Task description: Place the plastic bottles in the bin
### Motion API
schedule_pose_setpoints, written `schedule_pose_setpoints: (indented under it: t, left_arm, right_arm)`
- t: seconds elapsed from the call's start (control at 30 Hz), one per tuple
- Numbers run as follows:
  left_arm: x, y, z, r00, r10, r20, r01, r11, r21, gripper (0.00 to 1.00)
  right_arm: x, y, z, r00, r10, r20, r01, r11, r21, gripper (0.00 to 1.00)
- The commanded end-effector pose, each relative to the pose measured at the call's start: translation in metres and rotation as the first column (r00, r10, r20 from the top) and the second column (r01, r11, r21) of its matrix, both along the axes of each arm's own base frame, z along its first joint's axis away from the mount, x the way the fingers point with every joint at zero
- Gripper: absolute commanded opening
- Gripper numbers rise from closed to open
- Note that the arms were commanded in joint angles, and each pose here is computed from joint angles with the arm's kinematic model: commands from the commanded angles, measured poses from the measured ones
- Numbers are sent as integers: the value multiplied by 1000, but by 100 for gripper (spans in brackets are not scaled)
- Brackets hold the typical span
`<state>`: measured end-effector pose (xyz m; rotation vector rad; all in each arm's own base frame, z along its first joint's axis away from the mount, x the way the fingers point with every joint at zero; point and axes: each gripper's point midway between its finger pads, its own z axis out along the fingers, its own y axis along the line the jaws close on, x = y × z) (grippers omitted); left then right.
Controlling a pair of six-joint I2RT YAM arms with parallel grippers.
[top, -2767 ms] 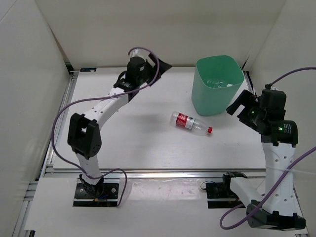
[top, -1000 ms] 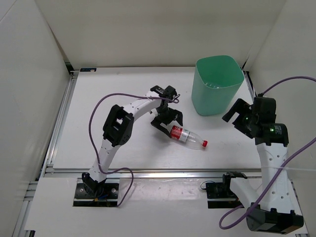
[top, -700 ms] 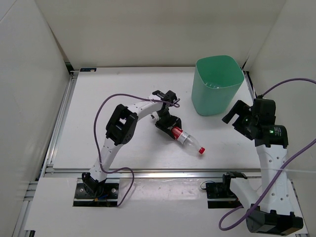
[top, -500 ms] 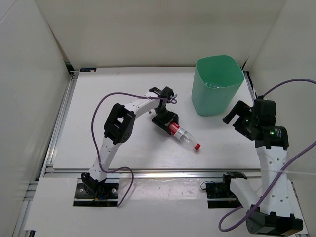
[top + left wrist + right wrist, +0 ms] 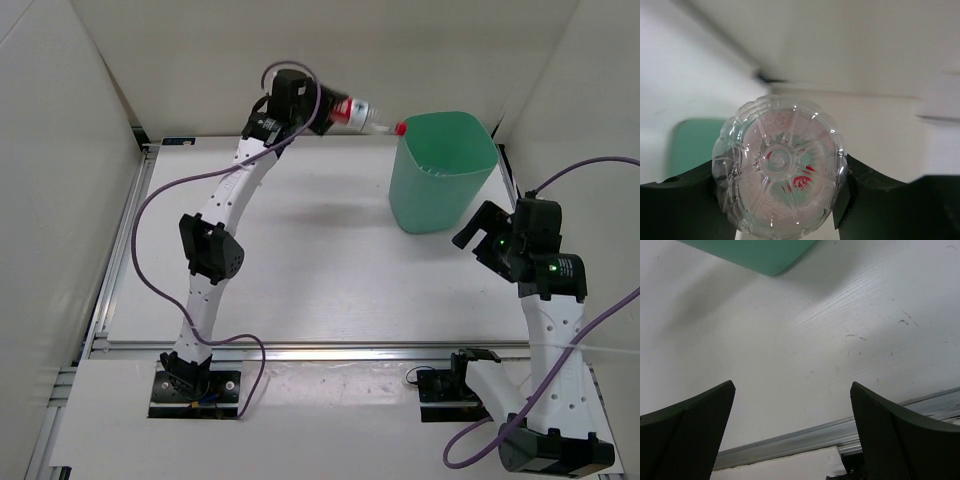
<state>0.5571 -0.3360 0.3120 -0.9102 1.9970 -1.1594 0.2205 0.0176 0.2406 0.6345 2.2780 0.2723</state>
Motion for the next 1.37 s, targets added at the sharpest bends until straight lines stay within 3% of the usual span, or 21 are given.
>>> schedule_pose_setpoints:
  t: [0.0,0.1,0.17,0.33,0.43,0.47,0.53,0.7,0.73,0.8,0.83,0.87,0.93,0.97,1.03,1.07,1.1,1.17,1.2,1.27,1.33]
  left_arm:
    - [11,-29,97,931,2,364,61,985,-161,45]
    - [11,-47,106,900,-8,437,97,979,-181,47]
    - [2,-72,106,855,-54,515,141,981,-131,50]
    - [-23,-121,73,826,-176,536,208,978,1,54]
    - [-35,-142,48,817,-245,522,248,967,65,61]
    - [-38,-141,53,798,-264,542,254,963,94,70]
    - [-42,-135,69,784,-258,565,241,965,106,100]
    - [-43,-76,141,703,-201,682,102,978,184,100]
    - [-54,-45,178,671,-172,721,60,982,178,100]
    - [-53,-19,142,720,-215,660,23,958,287,100]
    - [-73,10,169,699,-198,687,-13,957,290,100]
    - [-72,18,116,766,-238,598,6,932,363,100]
    - [-96,54,103,811,-240,534,8,917,399,100]
    - [-105,64,51,864,-266,427,54,892,448,100]
    - [-132,88,14,906,-275,321,81,858,507,100]
    - [-153,125,10,940,-194,281,8,837,548,100]
    - [-170,147,-35,970,-159,184,13,789,614,100]
    - [-201,205,-37,980,-15,196,-128,709,694,100]
    - [-216,225,-64,987,34,157,-141,660,738,100]
    - [-237,263,-56,970,92,224,-236,569,788,100]
    - [-255,309,-74,950,203,235,-300,403,864,100]
  right_arm:
    - [1,-4,22,998,-17,55,18,1000,-13,100]
    - [-2,-4,22,999,-17,43,18,1000,-13,100]
    - [-8,-4,24,999,-10,43,11,1000,-21,100]
    - [-11,-6,25,999,-16,43,17,999,-27,100]
    - [-11,-4,25,999,-10,43,11,1000,-21,100]
    - [-11,-4,25,999,-10,43,10,1000,-21,100]
    - [-11,-4,25,999,-10,43,10,1000,-21,100]
    - [-11,-4,24,999,-17,51,18,1000,-13,100]
    - [-11,-3,24,998,-23,51,24,1000,-6,100]
    - [-7,-3,24,998,-32,51,32,999,3,100]
    - [-4,-3,29,998,-32,55,32,999,3,100]
    - [-3,-3,27,998,-32,46,32,999,3,100]
    - [2,-2,31,999,-26,46,25,1000,9,100]
    - [5,1,38,998,-15,60,14,1000,19,100]
    - [9,2,45,997,-8,79,6,1000,24,100]
    - [10,2,48,996,-8,88,6,1000,24,100]
    - [11,2,46,997,-8,79,6,1000,25,100]
    - [13,0,48,996,-15,88,13,1000,18,100]
    - [13,-3,47,996,-26,88,26,1000,8,100]
    - [10,-7,40,996,-52,69,52,999,-2,100]
    - [9,-9,35,996,-71,54,71,997,-1,100]
